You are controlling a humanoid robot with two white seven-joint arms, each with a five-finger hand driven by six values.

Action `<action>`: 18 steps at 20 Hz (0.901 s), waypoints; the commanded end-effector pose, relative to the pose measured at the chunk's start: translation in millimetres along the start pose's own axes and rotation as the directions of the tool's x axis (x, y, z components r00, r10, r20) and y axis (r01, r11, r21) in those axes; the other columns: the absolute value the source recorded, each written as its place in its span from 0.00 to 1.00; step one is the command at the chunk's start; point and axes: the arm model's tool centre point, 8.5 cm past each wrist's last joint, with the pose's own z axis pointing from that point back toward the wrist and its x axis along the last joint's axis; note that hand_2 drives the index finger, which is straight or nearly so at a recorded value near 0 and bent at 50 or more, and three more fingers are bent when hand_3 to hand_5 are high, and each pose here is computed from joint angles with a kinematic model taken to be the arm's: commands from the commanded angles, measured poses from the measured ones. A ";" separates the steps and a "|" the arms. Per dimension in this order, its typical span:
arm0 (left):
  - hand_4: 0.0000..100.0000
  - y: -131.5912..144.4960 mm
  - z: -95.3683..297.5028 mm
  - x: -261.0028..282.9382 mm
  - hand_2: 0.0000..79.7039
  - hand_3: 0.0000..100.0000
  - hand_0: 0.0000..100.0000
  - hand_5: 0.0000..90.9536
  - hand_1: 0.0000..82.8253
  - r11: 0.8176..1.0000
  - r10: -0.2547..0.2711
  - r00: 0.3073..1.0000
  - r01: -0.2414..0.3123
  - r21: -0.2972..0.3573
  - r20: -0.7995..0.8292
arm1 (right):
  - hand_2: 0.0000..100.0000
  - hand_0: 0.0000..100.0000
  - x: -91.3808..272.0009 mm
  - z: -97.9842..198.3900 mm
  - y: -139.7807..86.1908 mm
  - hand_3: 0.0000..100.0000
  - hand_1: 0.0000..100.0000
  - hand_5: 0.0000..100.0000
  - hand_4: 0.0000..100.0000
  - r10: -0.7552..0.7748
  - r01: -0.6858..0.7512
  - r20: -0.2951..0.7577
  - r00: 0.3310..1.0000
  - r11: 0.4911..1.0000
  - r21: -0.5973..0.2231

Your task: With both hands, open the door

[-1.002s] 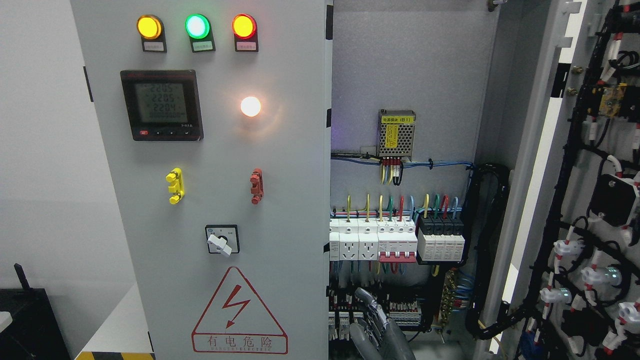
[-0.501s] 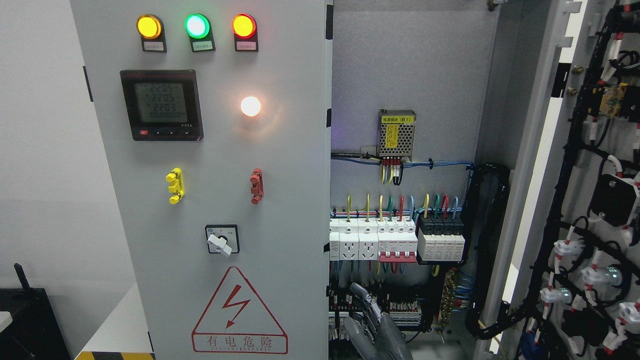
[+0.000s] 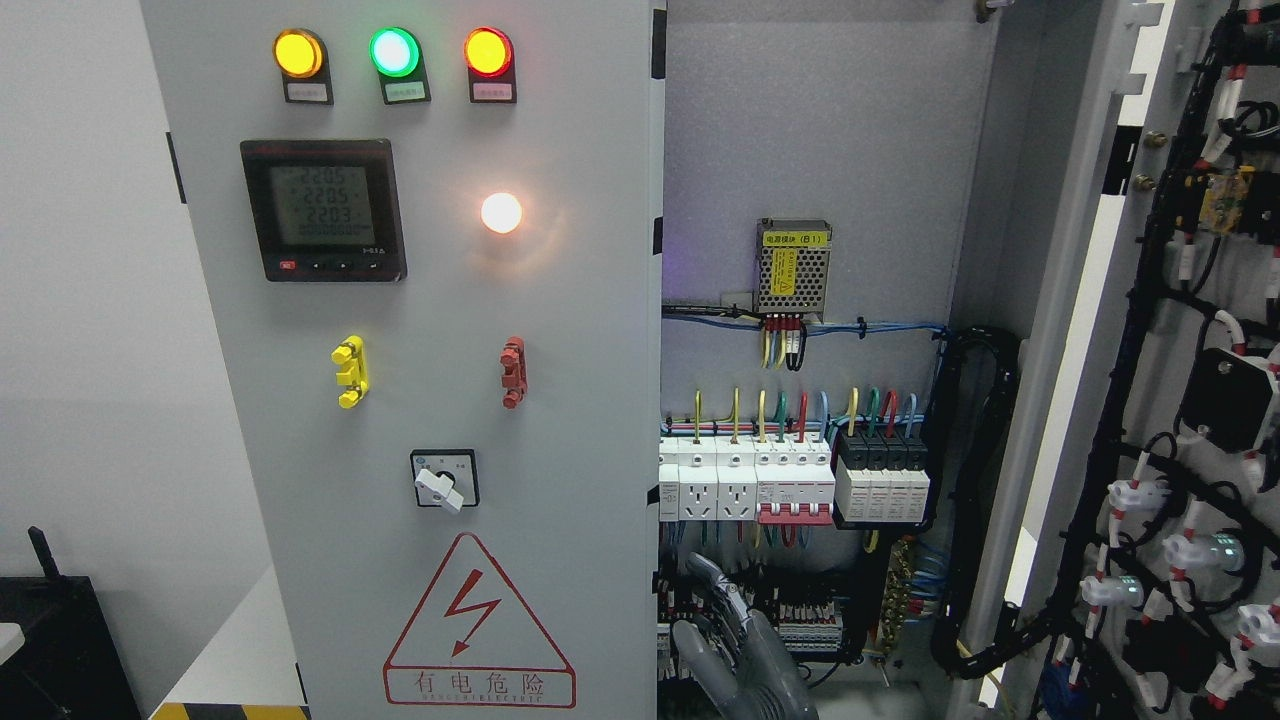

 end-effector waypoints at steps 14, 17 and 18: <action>0.00 -1.2 4.1 -17.1 0.00 0.00 0.12 0.00 0.47 1.000 0.009 1.000 -0.009 0.000 -0.026 | 0.00 0.12 2.7 -21.2 -3.5 0.00 0.39 0.00 0.00 -0.058 0.058 -0.026 0.998 0.998 0.020; 0.00 -1.3 4.1 -17.1 0.00 0.00 0.12 0.00 0.47 1.000 0.008 1.000 -0.008 0.000 -0.026 | 0.00 0.12 2.1 -21.4 -5.6 0.00 0.39 0.00 0.00 -0.059 0.060 -0.028 0.998 0.998 0.018; 0.00 -1.3 4.1 -17.1 0.00 0.00 0.12 0.00 0.47 1.000 0.008 1.000 -0.008 0.000 -0.026 | 0.00 0.12 2.0 -22.3 -7.1 0.00 0.39 0.00 0.00 -0.057 0.057 -0.028 0.998 0.998 0.018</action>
